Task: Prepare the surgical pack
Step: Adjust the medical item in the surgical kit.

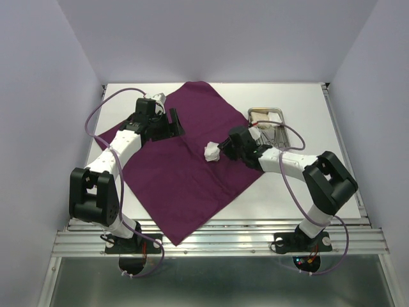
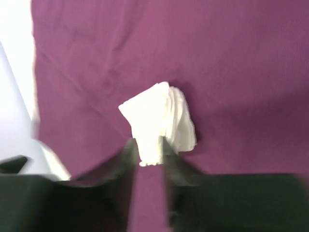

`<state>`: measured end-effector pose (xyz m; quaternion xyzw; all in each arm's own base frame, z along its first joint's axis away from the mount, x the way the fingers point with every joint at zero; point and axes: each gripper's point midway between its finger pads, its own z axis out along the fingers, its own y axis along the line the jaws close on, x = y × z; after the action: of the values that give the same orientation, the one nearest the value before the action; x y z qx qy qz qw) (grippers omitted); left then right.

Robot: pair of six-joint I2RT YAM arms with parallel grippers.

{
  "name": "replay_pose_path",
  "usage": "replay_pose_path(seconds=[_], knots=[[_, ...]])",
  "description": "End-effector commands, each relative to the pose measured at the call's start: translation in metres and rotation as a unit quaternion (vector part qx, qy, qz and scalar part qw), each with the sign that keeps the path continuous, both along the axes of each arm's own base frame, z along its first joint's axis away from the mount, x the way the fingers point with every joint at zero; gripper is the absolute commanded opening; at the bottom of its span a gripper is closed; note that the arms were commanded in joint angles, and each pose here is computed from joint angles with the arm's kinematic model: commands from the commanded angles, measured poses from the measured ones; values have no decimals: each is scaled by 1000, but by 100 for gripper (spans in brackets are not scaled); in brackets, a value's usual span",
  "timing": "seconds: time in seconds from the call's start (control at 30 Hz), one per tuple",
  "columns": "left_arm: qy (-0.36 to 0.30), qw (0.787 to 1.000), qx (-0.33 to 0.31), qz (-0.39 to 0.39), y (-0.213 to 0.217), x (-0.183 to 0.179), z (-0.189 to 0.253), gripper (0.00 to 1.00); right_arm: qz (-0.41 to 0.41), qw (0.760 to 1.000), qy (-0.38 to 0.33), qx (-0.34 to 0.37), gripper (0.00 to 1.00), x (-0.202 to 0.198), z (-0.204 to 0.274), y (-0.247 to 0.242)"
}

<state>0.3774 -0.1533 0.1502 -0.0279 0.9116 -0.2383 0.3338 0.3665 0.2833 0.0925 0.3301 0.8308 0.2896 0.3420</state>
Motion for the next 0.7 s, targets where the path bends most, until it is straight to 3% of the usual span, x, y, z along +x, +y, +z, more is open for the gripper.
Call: replay_pose_path(seconds=[0.0, 0.13, 0.43, 0.5, 0.67], knots=[[-27, 1000, -3, -5, -1, 6, 15, 86, 94, 990, -51, -87, 22, 11, 22, 19], [-26, 1000, -6, -6, -2, 6, 15, 86, 148, 981, -43, -115, 6, 7, 8, 32], [-11, 998, -45, -50, -41, -2, 9, 83, 186, 974, -39, -123, 5, 4, 3, 45], [-11, 996, -63, -63, -52, 0, 11, 76, 190, 974, -29, -120, 5, 0, -4, 45], [1, 988, -117, -99, -86, -1, 11, 31, 179, 977, -25, -117, 5, -5, -11, 39]])
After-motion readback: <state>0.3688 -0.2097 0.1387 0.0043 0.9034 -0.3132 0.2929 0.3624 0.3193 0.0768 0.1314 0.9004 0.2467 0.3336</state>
